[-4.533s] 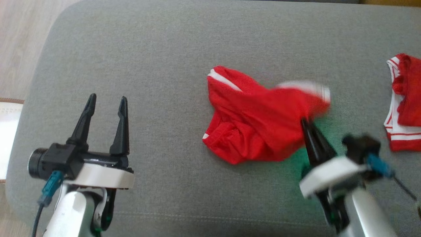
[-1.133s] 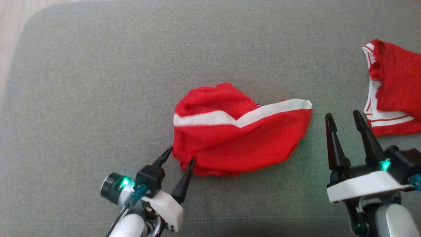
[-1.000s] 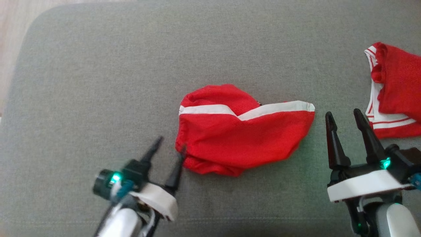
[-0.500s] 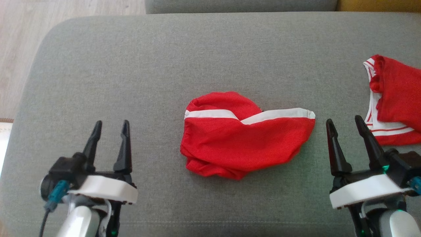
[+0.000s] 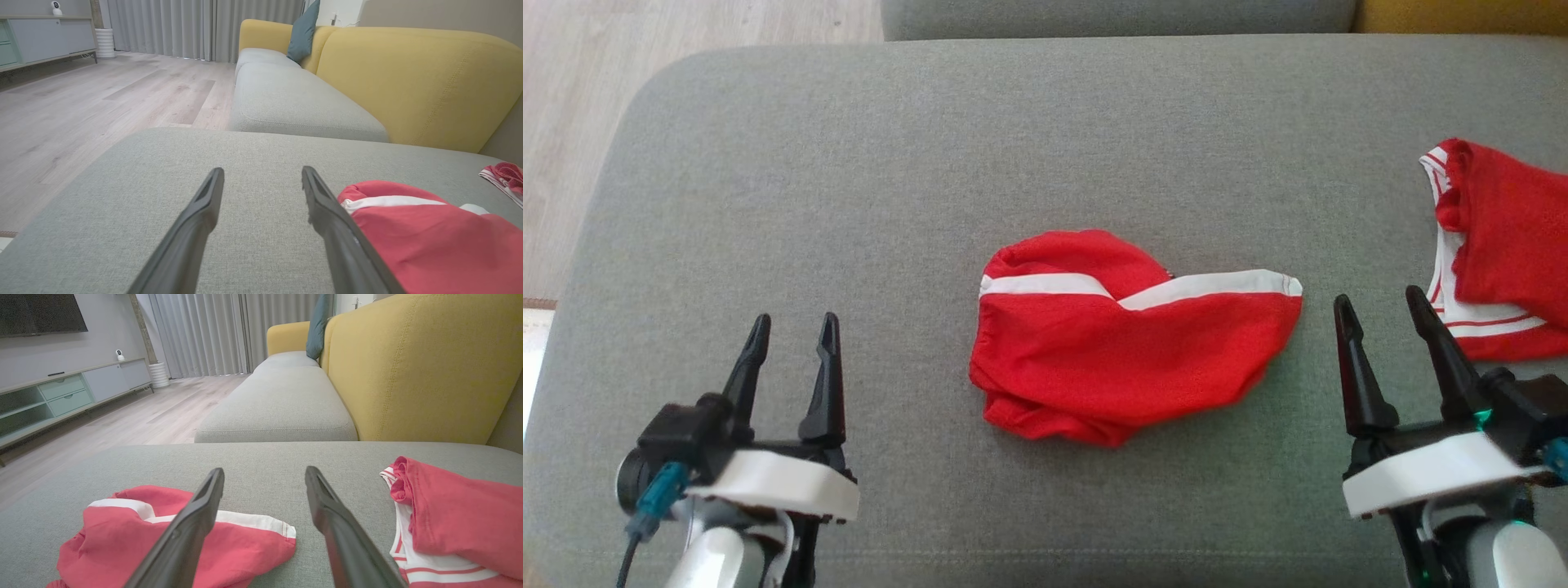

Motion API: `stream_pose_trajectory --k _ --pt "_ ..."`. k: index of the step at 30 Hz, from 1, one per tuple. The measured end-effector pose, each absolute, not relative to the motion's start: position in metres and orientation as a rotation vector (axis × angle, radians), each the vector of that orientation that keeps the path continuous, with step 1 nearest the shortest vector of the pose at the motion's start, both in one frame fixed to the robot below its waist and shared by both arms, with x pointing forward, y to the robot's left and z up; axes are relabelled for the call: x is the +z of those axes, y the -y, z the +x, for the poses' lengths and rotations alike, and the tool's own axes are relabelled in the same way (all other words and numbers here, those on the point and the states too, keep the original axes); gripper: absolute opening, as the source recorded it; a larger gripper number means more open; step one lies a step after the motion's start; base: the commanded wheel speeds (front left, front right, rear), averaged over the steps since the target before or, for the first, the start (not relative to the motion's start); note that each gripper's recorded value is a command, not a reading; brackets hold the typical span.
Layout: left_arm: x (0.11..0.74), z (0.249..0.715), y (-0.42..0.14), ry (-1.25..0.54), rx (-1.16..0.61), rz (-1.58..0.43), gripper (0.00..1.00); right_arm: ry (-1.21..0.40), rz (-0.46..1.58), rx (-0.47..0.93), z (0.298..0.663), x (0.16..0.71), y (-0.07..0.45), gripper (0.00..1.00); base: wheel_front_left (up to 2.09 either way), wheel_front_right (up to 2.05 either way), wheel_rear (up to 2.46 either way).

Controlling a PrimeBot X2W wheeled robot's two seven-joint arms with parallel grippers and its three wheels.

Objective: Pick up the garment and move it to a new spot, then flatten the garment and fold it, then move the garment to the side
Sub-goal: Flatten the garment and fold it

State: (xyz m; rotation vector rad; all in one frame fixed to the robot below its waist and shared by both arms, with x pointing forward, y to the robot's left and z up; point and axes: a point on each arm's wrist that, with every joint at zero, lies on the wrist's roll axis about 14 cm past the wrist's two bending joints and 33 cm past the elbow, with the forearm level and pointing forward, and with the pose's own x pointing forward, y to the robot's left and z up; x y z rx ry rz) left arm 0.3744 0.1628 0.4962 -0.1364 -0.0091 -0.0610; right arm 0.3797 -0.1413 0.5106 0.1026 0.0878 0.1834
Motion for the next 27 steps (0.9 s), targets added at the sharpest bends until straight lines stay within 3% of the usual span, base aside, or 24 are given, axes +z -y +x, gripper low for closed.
stream_pose_trajectory --k 9,15,20,27 --pt "0.494 0.376 -0.158 0.001 -0.086 -0.13 1.0 -0.098 0.103 0.179 0.381 0.507 0.143 1.0 0.0 0.0 0.0" --pt "0.489 0.401 -0.106 -0.099 -0.305 -0.171 1.0 -0.136 0.11 0.182 0.387 0.493 0.141 1.0 0.0 0.0 0.0" --pt "0.474 0.43 -0.069 -0.254 -0.438 -0.212 1.0 -0.163 0.114 0.182 0.392 0.483 0.14 1.0 0.0 0.0 0.0" --pt "0.434 0.439 -0.051 -0.483 -0.493 -0.259 1.0 -0.173 0.122 0.142 0.392 0.476 0.152 1.0 0.0 0.0 0.0"
